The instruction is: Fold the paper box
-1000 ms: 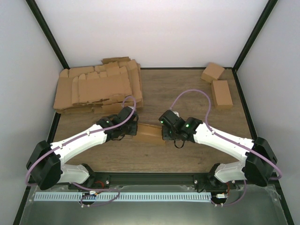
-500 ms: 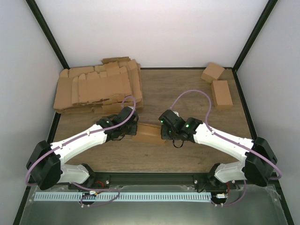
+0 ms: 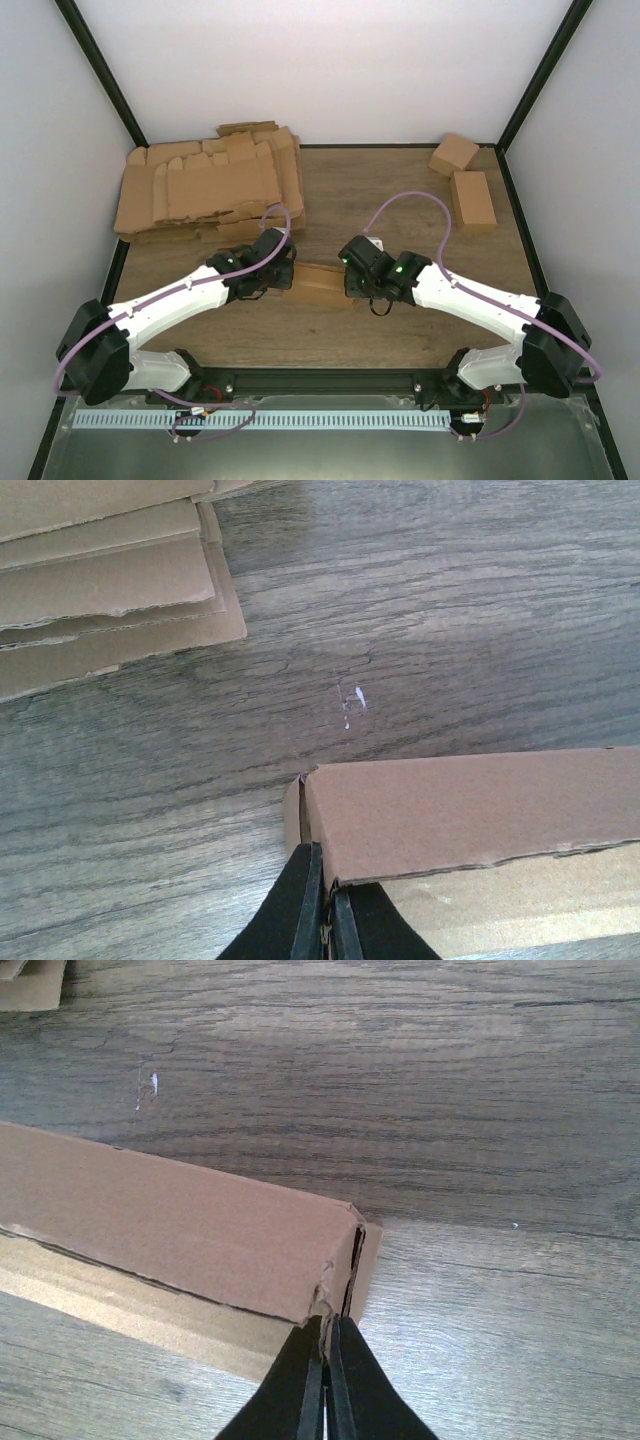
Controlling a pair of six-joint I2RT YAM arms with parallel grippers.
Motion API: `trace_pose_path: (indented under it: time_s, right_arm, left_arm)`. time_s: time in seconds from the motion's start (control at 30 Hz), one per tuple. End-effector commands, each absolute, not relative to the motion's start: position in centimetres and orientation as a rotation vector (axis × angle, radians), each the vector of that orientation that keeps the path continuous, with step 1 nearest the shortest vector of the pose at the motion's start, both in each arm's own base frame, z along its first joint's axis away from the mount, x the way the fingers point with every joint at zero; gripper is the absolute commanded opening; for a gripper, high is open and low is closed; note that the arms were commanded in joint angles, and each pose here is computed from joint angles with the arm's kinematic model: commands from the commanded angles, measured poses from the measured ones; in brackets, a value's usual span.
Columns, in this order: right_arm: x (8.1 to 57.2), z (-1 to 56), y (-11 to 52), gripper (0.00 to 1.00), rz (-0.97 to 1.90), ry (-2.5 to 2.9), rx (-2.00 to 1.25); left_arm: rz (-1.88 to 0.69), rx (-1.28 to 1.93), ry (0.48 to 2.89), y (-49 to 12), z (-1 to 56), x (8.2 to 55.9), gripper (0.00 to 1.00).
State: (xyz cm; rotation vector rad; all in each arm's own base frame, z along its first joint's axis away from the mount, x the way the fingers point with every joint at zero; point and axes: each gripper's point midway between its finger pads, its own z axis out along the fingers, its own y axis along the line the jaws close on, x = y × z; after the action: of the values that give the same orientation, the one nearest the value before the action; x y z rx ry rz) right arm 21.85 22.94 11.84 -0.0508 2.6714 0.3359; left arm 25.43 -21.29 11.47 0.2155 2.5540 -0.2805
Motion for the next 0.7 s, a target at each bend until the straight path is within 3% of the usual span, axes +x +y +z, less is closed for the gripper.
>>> trace_pose_path:
  time_s: [0.0, 0.67]
  right_arm:
    - [21.2, 10.4, 21.6, 0.01, 0.211, 2.715, -0.068]
    - [19.4, 5.1, 19.9, 0.01, 0.135, 2.799, -0.09]
  left_arm:
    - [-0.278, 0.251, 2.607, -21.6, 10.3, 24.4, 0.04]
    - [-0.274, 0.255, 2.624, -21.9, 9.7, 24.2, 0.04]
